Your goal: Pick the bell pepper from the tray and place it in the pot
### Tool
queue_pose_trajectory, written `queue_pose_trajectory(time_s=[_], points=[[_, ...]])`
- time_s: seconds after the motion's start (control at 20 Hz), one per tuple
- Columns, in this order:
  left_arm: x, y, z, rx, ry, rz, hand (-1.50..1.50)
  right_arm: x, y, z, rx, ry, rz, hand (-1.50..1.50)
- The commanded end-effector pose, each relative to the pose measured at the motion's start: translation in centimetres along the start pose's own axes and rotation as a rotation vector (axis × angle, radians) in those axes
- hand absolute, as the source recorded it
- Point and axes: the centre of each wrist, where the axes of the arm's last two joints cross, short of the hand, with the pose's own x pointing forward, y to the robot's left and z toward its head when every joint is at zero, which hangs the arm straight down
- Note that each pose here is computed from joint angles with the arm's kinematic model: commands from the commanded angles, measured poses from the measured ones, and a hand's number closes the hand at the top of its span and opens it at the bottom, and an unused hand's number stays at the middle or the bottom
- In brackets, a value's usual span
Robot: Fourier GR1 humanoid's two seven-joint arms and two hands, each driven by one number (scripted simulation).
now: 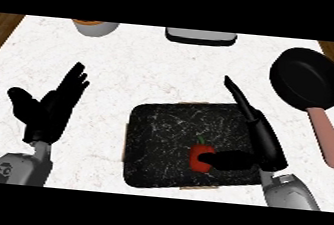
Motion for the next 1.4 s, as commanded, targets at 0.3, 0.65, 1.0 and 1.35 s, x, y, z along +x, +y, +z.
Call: queue_pose_trajectory(time_s=[0.3,0.65,1.0,1.35], points=[[0.9,-0.7,1.5,0.023,0.0,0.031,0.0,8.7,-4.4,4.7,0.12,0.027,0.452,-1.5],[1.5,-1.6,1.0,0.012,-0.022,0.032,0.0,13.9,-5.2,4.6,0.301,0.22,0.613,-1.5],[1.0,-3.2,0.9,-0.015,-0.011,0.025,0.0,16.8,-4.0,1.3,0.38,0.407,0.647,-1.5],[1.6,-3.0,0.7,-0.009,-0.004,0.02,0.0,14.8,-1.0,-0.8,0.418,0.522,0.64,-1.5]])
